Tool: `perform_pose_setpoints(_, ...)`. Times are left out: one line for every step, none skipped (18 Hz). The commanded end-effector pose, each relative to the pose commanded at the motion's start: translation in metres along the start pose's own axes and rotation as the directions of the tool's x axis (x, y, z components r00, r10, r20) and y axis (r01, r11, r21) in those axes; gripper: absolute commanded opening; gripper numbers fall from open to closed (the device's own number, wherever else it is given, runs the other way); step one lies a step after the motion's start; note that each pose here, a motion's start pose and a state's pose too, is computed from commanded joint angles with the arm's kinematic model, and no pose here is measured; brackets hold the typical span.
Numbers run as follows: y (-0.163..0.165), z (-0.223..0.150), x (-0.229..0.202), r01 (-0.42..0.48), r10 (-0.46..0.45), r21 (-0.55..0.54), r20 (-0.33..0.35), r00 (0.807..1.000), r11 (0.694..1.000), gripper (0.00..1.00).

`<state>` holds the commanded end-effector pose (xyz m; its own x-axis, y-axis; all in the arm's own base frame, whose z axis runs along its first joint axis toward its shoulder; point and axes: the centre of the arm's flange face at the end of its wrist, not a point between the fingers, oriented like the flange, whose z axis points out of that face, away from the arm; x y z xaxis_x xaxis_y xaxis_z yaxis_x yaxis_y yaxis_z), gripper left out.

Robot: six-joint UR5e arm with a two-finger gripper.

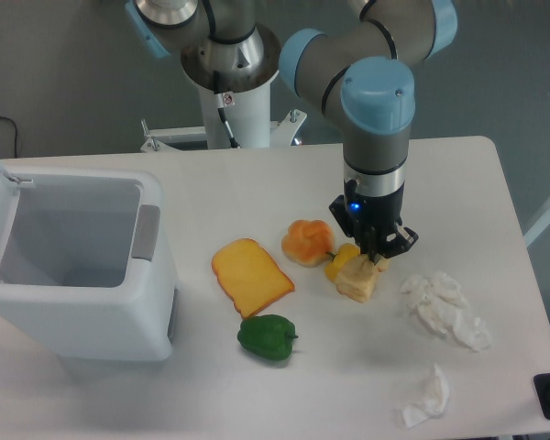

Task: Place the square bread in the trash can
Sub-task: 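Lower the gripper onto the small square bread piece and close it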

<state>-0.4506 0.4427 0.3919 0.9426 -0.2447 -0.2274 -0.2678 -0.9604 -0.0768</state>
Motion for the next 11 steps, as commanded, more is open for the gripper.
perform_pose_setpoints(-0.003,-0.001,0.001,-0.003,0.003,0.0,0.003,1.0,1.0,0.21)
perform_pose_setpoints(-0.003,-0.002,0.0,0.003,-0.003,0.006,0.005,1.0,1.0,0.21)
perform_pose_setpoints(-0.005,-0.005,-0.001,0.011,-0.011,0.014,0.008,1.0,1.0,0.21)
perform_pose_setpoints(-0.007,-0.007,-0.003,0.027,-0.027,0.026,0.01,1.0,0.999,0.21)
perform_pose_setpoints(-0.009,-0.01,-0.004,0.039,-0.04,0.035,0.014,0.999,0.999,0.21)
perform_pose_setpoints(-0.009,-0.012,-0.005,0.044,-0.044,0.036,0.018,0.999,0.998,0.21)
perform_pose_setpoints(-0.01,-0.013,-0.006,0.045,-0.046,0.037,0.021,0.999,0.998,0.21)
perform_pose_setpoints(-0.01,-0.014,-0.005,0.045,-0.046,0.039,0.02,0.999,0.998,0.21)
perform_pose_setpoints(-0.011,-0.015,-0.005,0.053,-0.054,0.043,0.02,0.998,0.998,0.21)
perform_pose_setpoints(-0.011,-0.018,-0.005,0.069,-0.07,0.049,0.022,0.997,0.996,0.21)
perform_pose_setpoints(-0.013,-0.021,-0.008,0.087,-0.089,0.053,0.029,0.996,0.995,0.21)
